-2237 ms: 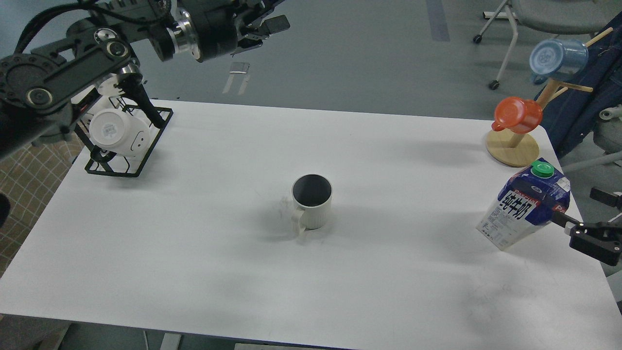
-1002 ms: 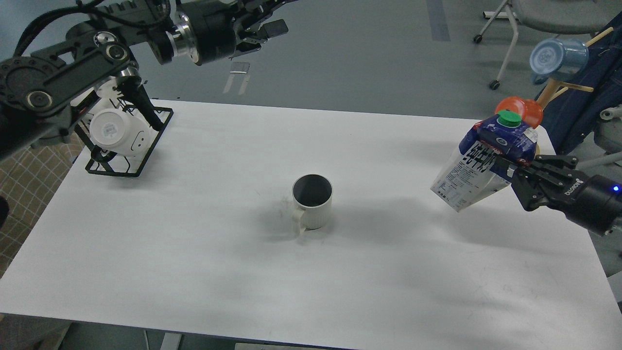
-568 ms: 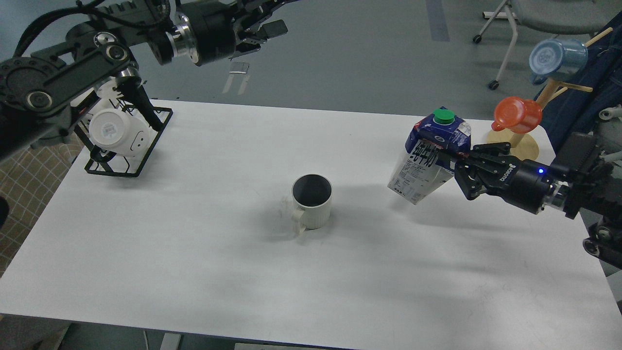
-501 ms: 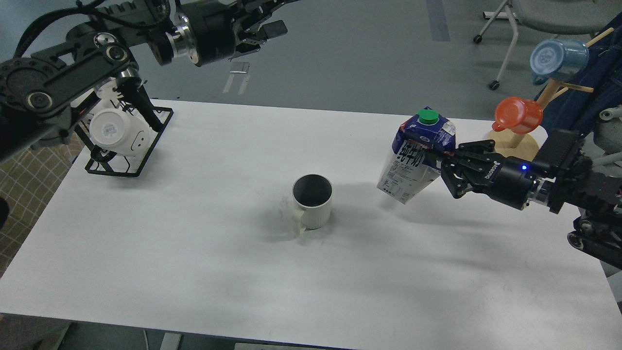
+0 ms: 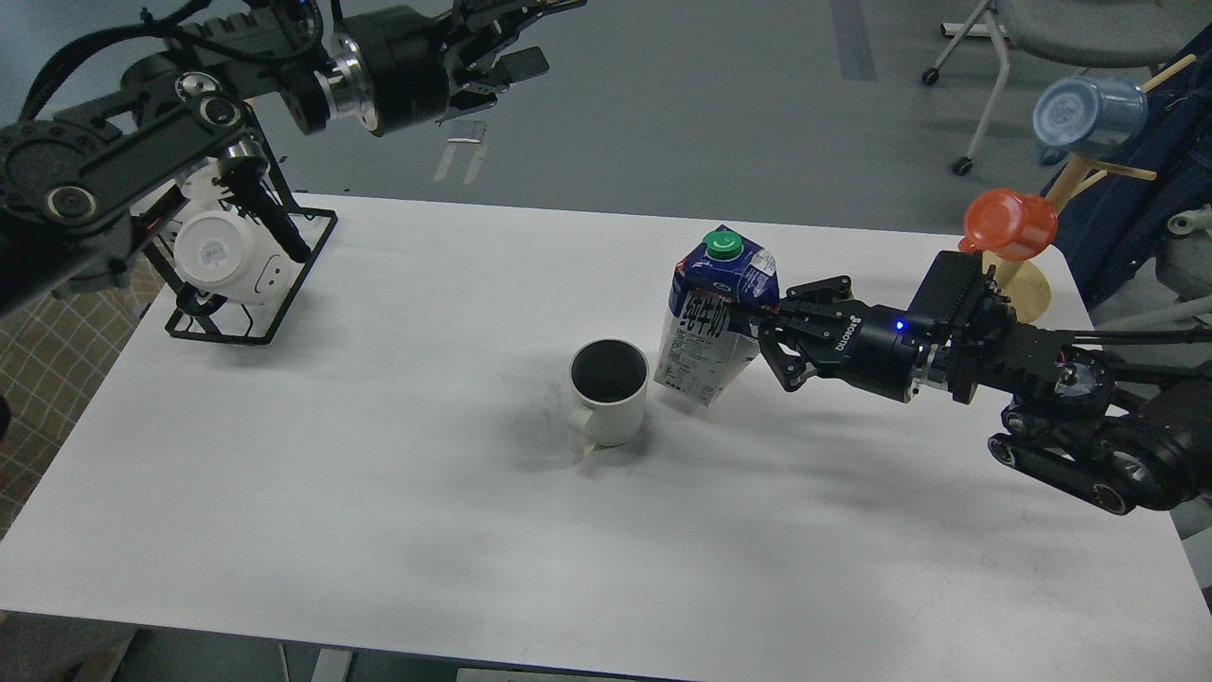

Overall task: Place cup and milk with both arms
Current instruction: 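Lift the milk carton and carry it beside the white mug, then set the carton down, open the right gripper and withdraw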

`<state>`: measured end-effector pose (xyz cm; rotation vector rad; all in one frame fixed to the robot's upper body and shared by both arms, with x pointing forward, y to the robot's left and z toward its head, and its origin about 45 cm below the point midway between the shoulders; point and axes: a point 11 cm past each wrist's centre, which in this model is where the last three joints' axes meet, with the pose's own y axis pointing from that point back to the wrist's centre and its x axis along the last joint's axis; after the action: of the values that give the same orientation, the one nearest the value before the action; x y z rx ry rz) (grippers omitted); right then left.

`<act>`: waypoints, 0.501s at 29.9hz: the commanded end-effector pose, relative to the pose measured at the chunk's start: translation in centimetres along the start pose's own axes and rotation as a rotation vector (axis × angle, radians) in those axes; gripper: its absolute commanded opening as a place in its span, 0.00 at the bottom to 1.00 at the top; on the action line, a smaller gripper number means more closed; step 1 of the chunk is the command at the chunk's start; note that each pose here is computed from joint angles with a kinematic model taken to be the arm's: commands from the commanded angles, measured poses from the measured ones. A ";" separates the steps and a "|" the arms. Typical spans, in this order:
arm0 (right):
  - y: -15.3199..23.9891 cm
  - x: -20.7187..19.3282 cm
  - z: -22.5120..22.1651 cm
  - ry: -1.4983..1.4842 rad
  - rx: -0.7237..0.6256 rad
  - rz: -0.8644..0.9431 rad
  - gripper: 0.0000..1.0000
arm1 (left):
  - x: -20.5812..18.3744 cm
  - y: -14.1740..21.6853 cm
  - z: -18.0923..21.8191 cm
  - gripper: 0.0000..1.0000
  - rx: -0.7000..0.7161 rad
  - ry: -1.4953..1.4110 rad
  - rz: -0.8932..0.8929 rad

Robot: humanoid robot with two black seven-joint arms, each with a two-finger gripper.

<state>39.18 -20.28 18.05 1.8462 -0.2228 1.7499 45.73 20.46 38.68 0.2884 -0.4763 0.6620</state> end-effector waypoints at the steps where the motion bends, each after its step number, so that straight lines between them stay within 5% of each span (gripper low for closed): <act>1: -0.5 -0.4 -0.4 -0.001 0.008 -0.008 0.00 | 0.0 0.0 0.0 0.95 -0.001 0.000 -0.001; 7: -0.4 -0.6 -0.2 -0.002 0.003 -0.012 0.11 | 0.0 0.0 -0.1 0.95 0.003 -0.001 -0.001; 11: -0.3 -0.8 -0.3 -0.005 0.003 -0.014 0.43 | -0.2 -0.1 -0.1 0.95 0.002 0.001 -0.004; 15: -0.4 -1.0 -0.4 -0.011 0.004 -0.015 0.52 | -0.2 -0.2 -0.1 0.95 0.002 0.001 -0.005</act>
<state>38.96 -20.04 17.12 1.8524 -0.2101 1.7346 45.70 20.30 38.50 0.2907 -0.4740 0.6583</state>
